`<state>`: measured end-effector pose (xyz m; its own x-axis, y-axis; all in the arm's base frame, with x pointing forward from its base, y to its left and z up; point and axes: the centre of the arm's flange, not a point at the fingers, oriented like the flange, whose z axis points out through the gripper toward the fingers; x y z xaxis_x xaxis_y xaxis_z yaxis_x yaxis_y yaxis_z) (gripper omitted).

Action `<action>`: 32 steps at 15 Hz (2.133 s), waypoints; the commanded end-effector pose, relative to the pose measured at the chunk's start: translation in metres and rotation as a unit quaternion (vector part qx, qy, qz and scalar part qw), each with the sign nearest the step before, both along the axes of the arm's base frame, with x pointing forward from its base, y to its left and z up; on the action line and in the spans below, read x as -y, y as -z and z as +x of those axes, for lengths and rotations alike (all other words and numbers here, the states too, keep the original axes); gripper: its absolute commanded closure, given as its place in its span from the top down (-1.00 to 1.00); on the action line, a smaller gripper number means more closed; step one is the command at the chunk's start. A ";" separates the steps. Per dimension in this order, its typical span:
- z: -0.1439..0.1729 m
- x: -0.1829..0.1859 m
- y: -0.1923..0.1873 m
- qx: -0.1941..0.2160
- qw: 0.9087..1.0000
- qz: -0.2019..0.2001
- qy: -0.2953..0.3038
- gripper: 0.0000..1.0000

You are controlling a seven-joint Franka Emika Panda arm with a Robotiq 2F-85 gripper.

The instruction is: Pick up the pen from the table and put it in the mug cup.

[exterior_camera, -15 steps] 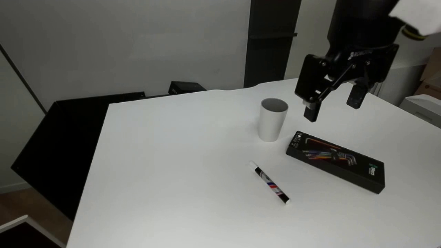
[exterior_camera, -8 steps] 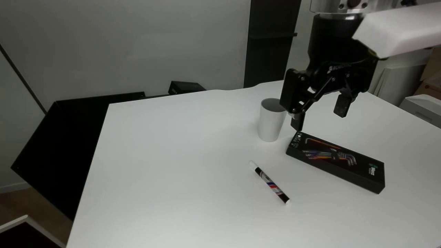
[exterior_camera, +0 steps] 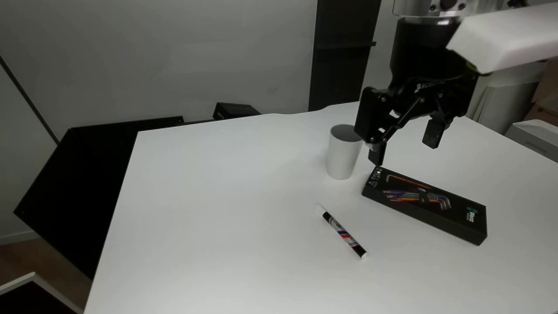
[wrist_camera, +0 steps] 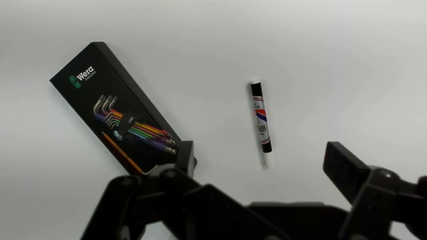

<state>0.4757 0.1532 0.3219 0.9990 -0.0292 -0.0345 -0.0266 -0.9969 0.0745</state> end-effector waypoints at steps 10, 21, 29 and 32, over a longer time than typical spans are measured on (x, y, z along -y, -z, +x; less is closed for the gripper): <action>0.014 -0.028 0.059 0.013 0.999 -0.048 -0.023 1.00; 0.039 -0.026 0.148 0.011 1.000 -0.006 -0.015 1.00; 0.042 -0.049 0.186 -0.005 1.000 0.009 -0.011 1.00; 0.040 -0.048 0.194 -0.018 1.000 0.021 0.007 1.00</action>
<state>0.5079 0.2005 0.1364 0.9979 -0.0163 -0.0634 -0.0127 -0.9984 0.0554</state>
